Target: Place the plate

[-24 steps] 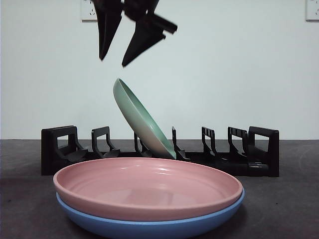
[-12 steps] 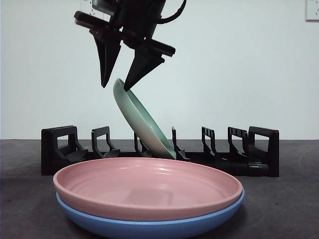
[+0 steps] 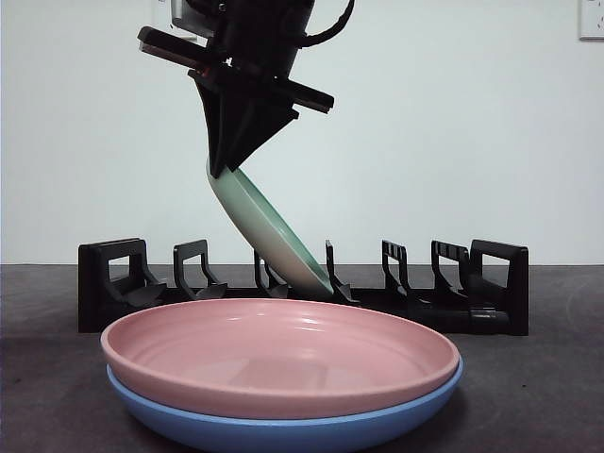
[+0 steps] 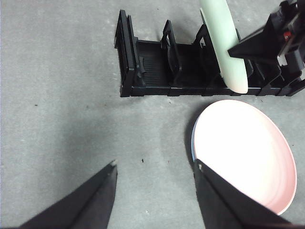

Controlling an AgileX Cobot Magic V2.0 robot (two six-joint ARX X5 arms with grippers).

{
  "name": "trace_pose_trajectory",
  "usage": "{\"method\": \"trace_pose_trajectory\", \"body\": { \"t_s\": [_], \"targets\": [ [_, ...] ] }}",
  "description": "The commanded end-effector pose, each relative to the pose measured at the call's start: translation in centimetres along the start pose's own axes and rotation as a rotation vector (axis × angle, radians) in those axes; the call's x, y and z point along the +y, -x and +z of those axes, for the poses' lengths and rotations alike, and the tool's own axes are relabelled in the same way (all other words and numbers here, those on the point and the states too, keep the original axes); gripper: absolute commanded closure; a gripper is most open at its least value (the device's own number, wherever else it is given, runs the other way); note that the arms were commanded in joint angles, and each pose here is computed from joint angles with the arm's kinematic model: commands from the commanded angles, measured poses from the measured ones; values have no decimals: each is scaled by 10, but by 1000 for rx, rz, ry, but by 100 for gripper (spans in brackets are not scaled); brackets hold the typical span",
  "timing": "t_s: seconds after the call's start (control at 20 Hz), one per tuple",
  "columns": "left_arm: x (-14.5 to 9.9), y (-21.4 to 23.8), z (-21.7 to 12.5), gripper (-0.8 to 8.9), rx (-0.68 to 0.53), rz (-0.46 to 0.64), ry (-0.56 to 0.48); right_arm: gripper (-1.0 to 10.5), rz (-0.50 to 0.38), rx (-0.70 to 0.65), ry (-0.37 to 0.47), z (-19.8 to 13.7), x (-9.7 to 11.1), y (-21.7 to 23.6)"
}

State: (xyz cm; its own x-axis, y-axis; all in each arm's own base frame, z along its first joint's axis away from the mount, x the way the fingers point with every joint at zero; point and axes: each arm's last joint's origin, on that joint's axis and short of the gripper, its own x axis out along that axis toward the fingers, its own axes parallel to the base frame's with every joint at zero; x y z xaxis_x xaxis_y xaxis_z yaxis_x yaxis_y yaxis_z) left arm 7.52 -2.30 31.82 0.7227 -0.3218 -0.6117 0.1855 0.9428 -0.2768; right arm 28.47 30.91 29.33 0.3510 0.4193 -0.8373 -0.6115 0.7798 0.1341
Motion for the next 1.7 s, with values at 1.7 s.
{"method": "trace_pose_trajectory", "body": {
  "t_s": [1.7],
  "targets": [
    [-3, 4, 9, 563, -80, -20, -11, 927, -82, -176, 430, -129, 65, 110]
  ]
}}
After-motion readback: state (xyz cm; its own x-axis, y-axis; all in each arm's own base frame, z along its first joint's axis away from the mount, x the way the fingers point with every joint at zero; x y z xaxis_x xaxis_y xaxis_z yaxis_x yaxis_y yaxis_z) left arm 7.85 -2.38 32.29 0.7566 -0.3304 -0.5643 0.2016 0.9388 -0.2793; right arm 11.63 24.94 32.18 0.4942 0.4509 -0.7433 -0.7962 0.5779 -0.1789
